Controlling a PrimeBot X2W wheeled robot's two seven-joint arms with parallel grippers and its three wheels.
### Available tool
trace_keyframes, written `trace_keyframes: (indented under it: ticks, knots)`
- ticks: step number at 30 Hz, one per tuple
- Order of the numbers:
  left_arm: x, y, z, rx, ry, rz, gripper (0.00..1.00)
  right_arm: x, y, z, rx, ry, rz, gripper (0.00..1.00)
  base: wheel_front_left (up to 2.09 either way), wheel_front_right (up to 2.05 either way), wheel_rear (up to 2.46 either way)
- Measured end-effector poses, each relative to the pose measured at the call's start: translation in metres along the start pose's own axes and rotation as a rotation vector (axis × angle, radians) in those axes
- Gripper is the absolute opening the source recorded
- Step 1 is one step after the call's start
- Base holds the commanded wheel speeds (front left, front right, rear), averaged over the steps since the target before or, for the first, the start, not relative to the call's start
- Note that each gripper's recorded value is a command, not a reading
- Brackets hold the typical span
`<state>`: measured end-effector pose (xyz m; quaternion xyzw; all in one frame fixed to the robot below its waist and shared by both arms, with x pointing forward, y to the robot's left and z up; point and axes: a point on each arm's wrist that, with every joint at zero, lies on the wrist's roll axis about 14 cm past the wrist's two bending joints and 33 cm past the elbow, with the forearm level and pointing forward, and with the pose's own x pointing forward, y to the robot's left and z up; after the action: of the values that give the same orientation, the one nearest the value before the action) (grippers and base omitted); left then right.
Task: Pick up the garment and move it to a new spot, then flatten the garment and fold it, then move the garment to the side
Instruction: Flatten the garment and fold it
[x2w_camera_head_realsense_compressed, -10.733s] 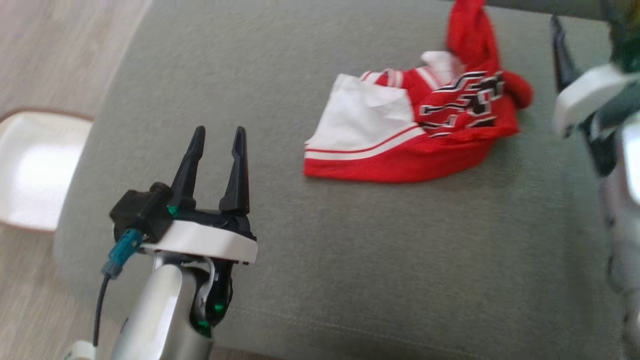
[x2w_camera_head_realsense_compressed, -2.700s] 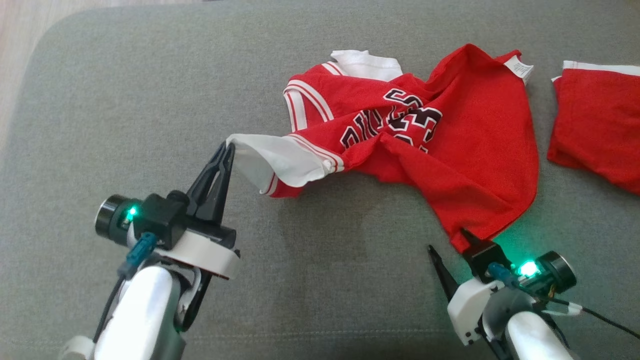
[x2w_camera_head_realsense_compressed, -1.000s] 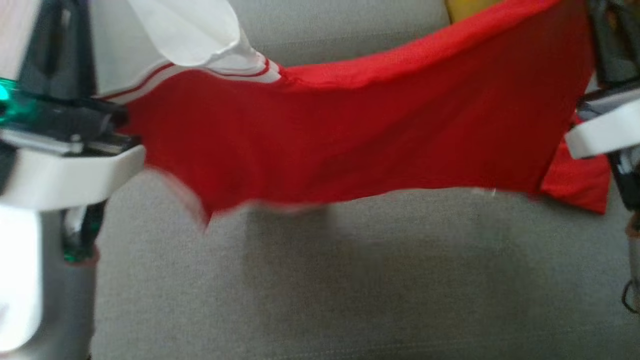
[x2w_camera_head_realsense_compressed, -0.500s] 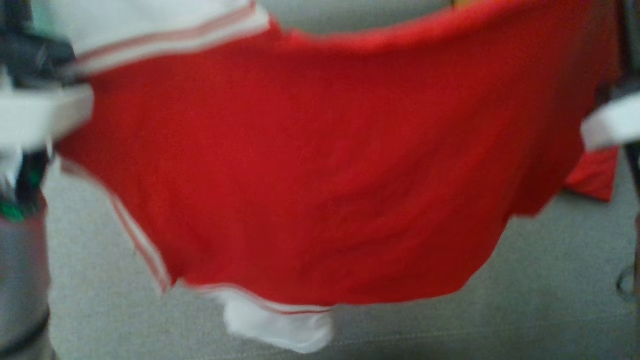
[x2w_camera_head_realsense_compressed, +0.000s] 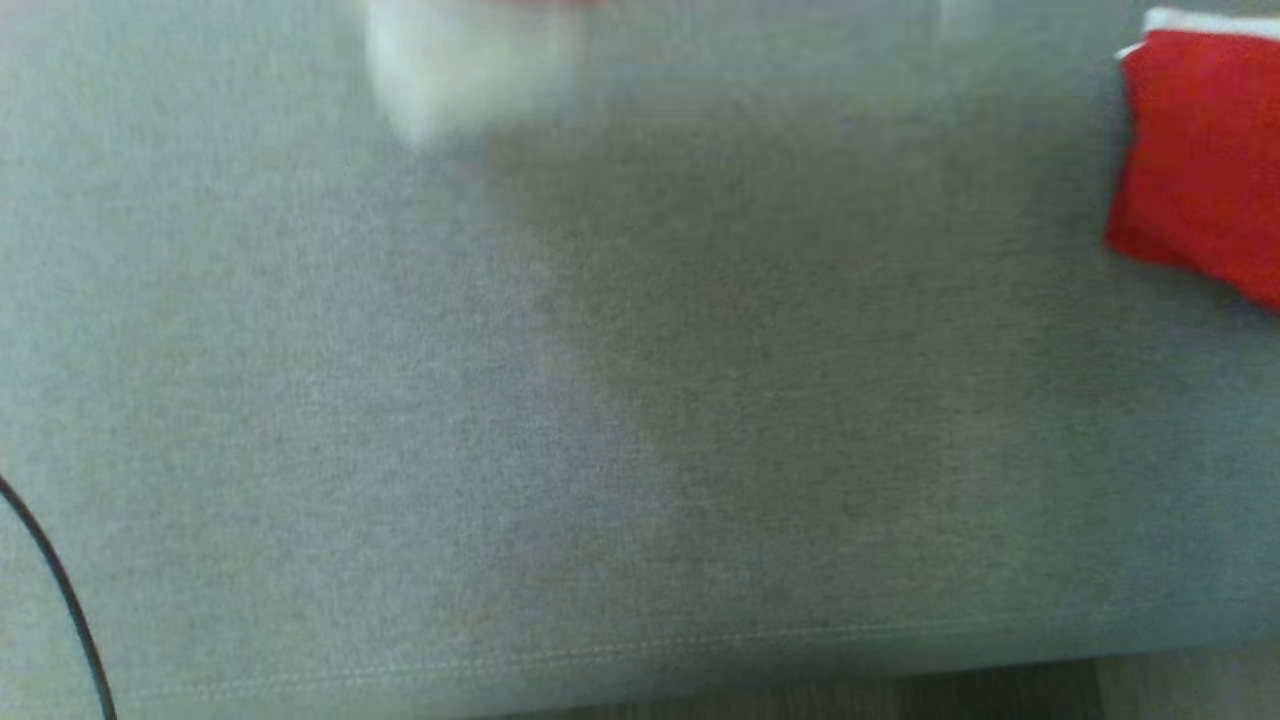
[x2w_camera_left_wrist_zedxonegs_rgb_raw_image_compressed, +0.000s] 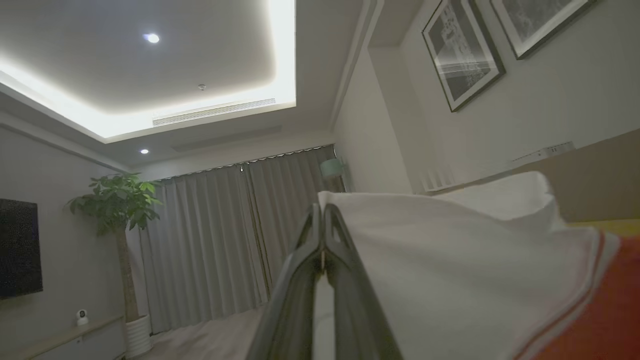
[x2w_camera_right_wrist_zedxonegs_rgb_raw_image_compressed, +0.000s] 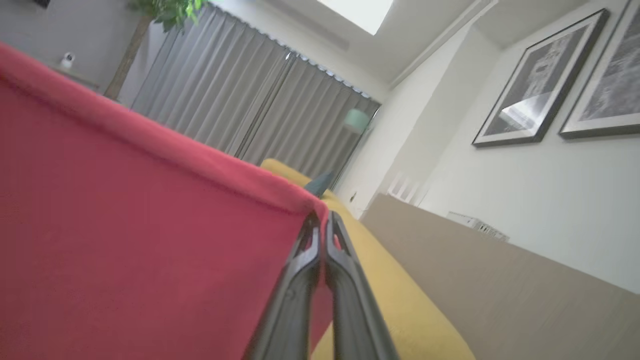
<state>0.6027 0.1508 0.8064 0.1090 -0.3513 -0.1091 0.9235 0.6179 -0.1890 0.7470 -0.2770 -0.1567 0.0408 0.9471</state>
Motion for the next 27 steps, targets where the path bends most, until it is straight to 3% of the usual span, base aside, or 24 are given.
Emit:
trace_keyframes:
  ticks: [2, 5, 10, 18, 23, 27]
  knots:
    - [0.014, 0.012, -0.007, 0.010, -0.022, 0.039, 0.00, 0.024, -0.020, 0.013, 0.006, -0.105, -0.067, 0.00, 0.00, 0.00, 0.00]
    - [0.015, 0.013, -0.018, 0.011, -0.008, 0.043, 0.00, 0.036, -0.011, 0.010, 0.033, -0.162, -0.077, 0.00, 0.00, 0.00, 0.00]
    - [-0.006, -0.007, -0.065, -0.003, 0.101, 0.004, 0.00, 0.036, 0.041, -0.059, 0.102, -0.050, -0.002, 0.00, 0.00, 0.00, 0.00]
    - [-0.120, -0.063, -0.163, -0.039, 0.419, -0.122, 0.00, -0.028, 0.134, -0.180, 0.186, 0.266, 0.165, 0.00, 0.00, 0.00, 0.00]
    - [-0.181, -0.090, -0.170, -0.055, 0.523, -0.201, 0.00, -0.072, 0.164, -0.206, 0.172, 0.377, 0.265, 0.00, 0.00, 0.00, 0.00]
    - [-0.216, -0.102, -0.160, -0.046, 0.564, -0.257, 0.00, -0.096, 0.165, -0.211, 0.151, 0.420, 0.304, 0.00, 0.00, 0.00, 0.00]
